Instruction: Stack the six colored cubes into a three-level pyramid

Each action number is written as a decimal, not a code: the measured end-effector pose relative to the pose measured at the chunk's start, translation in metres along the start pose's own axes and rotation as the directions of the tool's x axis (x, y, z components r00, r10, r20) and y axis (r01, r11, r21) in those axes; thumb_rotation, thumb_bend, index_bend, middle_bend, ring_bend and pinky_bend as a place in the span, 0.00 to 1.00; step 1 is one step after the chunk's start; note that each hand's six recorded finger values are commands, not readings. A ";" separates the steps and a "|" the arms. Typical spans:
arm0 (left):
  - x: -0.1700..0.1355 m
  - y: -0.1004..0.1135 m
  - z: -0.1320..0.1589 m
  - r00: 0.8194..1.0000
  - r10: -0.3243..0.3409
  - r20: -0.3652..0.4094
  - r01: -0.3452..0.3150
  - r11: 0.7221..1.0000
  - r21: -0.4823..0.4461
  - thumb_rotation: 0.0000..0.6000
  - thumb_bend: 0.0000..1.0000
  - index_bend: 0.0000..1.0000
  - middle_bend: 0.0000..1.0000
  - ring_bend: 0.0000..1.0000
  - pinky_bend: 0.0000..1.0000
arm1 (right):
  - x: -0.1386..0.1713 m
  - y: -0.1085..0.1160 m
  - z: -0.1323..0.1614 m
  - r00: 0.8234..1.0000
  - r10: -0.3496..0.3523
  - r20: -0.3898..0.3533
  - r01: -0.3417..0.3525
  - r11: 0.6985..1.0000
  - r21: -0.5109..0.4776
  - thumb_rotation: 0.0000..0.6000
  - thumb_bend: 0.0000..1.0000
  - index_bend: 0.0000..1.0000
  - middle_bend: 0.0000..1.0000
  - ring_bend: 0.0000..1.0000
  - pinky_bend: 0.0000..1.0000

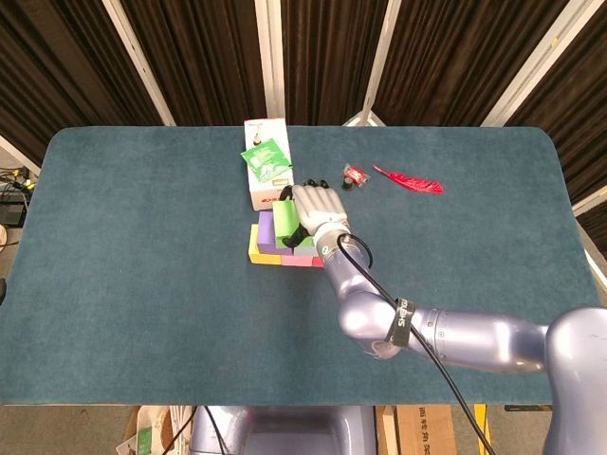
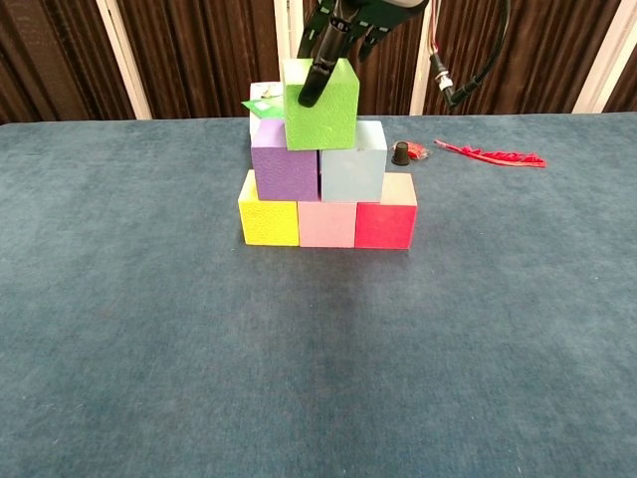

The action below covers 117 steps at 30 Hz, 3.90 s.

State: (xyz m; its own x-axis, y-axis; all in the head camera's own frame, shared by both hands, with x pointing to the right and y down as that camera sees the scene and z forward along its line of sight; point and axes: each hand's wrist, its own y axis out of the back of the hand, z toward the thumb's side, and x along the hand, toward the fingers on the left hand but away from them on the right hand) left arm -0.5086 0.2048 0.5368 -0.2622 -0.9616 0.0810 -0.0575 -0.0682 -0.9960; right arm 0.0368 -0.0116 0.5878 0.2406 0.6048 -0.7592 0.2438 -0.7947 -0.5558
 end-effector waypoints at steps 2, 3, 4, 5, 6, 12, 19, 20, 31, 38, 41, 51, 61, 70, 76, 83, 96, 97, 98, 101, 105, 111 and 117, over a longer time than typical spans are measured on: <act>0.000 0.000 0.000 1.000 0.001 0.000 -0.001 1.000 0.000 1.00 0.36 0.12 0.04 0.00 0.00 | 0.000 0.001 0.000 1.000 -0.005 0.001 0.005 1.000 -0.001 1.00 0.24 0.27 0.33 0.14 0.00; 0.000 0.000 0.000 1.000 0.002 -0.001 -0.002 1.000 -0.001 1.00 0.36 0.12 0.04 0.00 0.00 | 0.000 0.001 0.000 1.000 -0.008 0.002 0.008 1.000 0.000 1.00 0.24 0.27 0.33 0.14 0.00; 0.000 0.000 0.000 1.000 0.003 -0.001 -0.003 1.000 -0.001 1.00 0.36 0.12 0.04 0.00 0.00 | 0.000 0.001 0.000 1.000 -0.010 0.004 0.010 1.000 0.001 1.00 0.24 0.27 0.33 0.14 0.00; 0.000 0.000 0.000 1.000 0.004 -0.001 -0.004 1.000 -0.002 1.00 0.36 0.12 0.04 0.00 0.00 | 0.000 0.002 0.000 1.000 -0.013 0.005 0.013 1.000 0.001 1.00 0.24 0.27 0.33 0.14 0.00; 0.000 0.000 0.000 1.000 0.005 -0.002 -0.005 1.000 -0.003 1.00 0.36 0.12 0.04 0.00 0.00 | 0.000 0.002 0.000 1.000 -0.015 0.006 0.015 1.000 0.001 1.00 0.24 0.27 0.33 0.14 0.00; 0.000 0.000 0.000 1.000 0.005 -0.003 -0.005 1.000 -0.002 1.00 0.36 0.12 0.04 0.00 0.00 | 0.001 0.005 0.001 1.000 -0.023 0.007 0.023 1.000 0.003 1.00 0.24 0.27 0.33 0.15 0.00; 0.000 0.000 0.000 1.000 0.006 -0.004 -0.006 1.000 -0.002 1.00 0.36 0.12 0.04 0.00 0.00 | 0.001 0.006 0.000 0.999 -0.027 0.019 0.026 1.000 0.009 1.00 0.24 0.28 0.33 0.15 0.00; 0.000 0.000 0.000 1.000 0.007 -0.004 -0.007 1.000 -0.002 1.00 0.36 0.12 0.04 0.00 0.00 | 0.001 0.006 0.000 0.999 -0.025 0.022 0.025 1.000 0.010 1.00 0.24 0.28 0.33 0.15 0.00; 0.000 0.001 -0.001 1.000 0.008 -0.006 -0.008 1.000 0.000 1.00 0.36 0.12 0.04 0.00 0.00 | -0.001 0.003 -0.001 0.999 -0.018 0.031 0.018 1.000 0.012 1.00 0.24 0.28 0.33 0.15 0.00; 0.001 0.001 -0.001 1.000 0.008 -0.008 -0.008 1.000 0.000 1.00 0.36 0.12 0.04 0.00 0.00 | -0.001 0.004 -0.002 0.999 -0.019 0.036 0.019 1.000 0.012 1.00 0.24 0.28 0.33 0.15 0.00; 0.000 0.001 -0.001 1.000 0.009 -0.007 -0.009 1.000 -0.001 1.00 0.36 0.12 0.04 0.00 0.00 | -0.002 0.004 -0.002 0.999 -0.021 0.038 0.020 1.000 0.013 1.00 0.24 0.28 0.33 0.15 0.00; 0.000 0.001 -0.001 1.000 0.009 -0.009 -0.009 1.000 0.000 1.00 0.36 0.12 0.04 0.00 0.00 | -0.002 0.002 -0.001 0.999 -0.009 0.035 0.008 1.000 0.011 1.00 0.24 0.28 0.31 0.13 0.00; 0.001 0.002 -0.002 1.000 0.012 -0.011 -0.012 1.000 0.001 1.00 0.36 0.12 0.04 0.00 0.00 | -0.001 0.002 0.000 0.999 -0.012 0.030 0.011 1.000 0.007 1.00 0.24 0.22 0.19 0.07 0.00; 0.001 0.001 -0.002 1.000 0.012 -0.012 -0.012 1.000 0.002 1.00 0.36 0.12 0.03 0.00 0.00 | 0.000 0.002 0.000 1.000 -0.006 0.028 0.006 1.000 0.010 1.00 0.24 0.15 0.11 0.03 0.00; 0.001 0.001 -0.002 1.000 0.011 -0.012 -0.011 1.000 0.006 1.00 0.36 0.12 0.02 0.00 0.00 | 0.005 0.003 0.001 1.000 0.011 0.014 -0.011 1.000 0.009 1.00 0.24 0.05 0.04 0.00 0.00; 0.002 0.000 -0.003 1.000 0.001 -0.007 -0.001 1.000 0.011 1.00 0.36 0.12 0.02 0.00 0.00 | 0.018 0.016 0.000 1.000 -0.005 -0.013 0.004 1.000 -0.020 1.00 0.24 0.03 0.01 0.00 0.00; 0.000 0.002 0.002 0.999 -0.015 0.035 0.017 0.998 -0.055 1.00 0.36 0.12 0.02 0.00 0.00 | 0.070 0.064 -0.042 0.980 -0.196 -0.039 0.196 0.980 -0.015 1.00 0.24 0.03 0.02 0.00 0.00; 0.000 0.003 0.002 0.999 -0.015 0.039 0.017 0.998 -0.062 1.00 0.36 0.12 0.02 0.00 0.00 | 0.075 0.067 -0.048 0.977 -0.211 -0.035 0.211 0.977 -0.016 1.00 0.24 0.03 0.02 0.00 0.00; 0.000 0.004 0.002 0.999 -0.014 0.045 0.017 0.997 -0.072 1.00 0.36 0.12 0.02 0.00 0.00 | 0.081 0.071 -0.058 0.972 -0.233 -0.030 0.232 0.973 -0.017 1.00 0.24 0.03 0.02 0.00 0.00; 0.000 0.006 0.003 0.998 -0.016 0.065 0.021 0.996 -0.082 1.00 0.36 0.12 0.02 0.00 0.00 | 0.098 0.082 -0.086 0.957 -0.291 -0.012 0.291 0.957 -0.017 1.00 0.24 0.03 0.02 0.00 0.00; -0.002 0.004 0.006 0.996 -0.027 0.085 0.034 0.996 -0.083 1.00 0.36 0.12 0.02 0.00 0.00 | 0.121 0.089 -0.127 0.929 -0.370 0.013 0.370 0.929 -0.003 1.00 0.24 0.03 0.02 0.00 0.00; -0.009 -0.001 0.014 0.991 -0.058 0.124 0.069 0.994 -0.085 1.00 0.36 0.12 0.02 0.00 0.00 | 0.162 0.079 -0.194 0.883 -0.468 0.036 0.466 0.883 0.057 1.00 0.24 0.03 0.02 0.00 0.00; -0.017 -0.002 0.019 0.983 -0.100 0.155 0.115 0.989 -0.091 1.00 0.36 0.12 0.02 0.00 0.00 | 0.205 0.044 -0.255 0.847 -0.532 0.011 0.525 0.839 0.139 1.00 0.24 0.04 0.02 0.00 0.00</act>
State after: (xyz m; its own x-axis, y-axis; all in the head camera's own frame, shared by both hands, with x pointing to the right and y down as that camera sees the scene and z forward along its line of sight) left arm -0.4857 0.2163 0.5371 -0.1032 -0.9795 0.1730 -0.1749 -0.1534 -0.9726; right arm 0.3369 0.0905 0.4939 0.0633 0.9342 -0.3512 0.2005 -0.3566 -0.9125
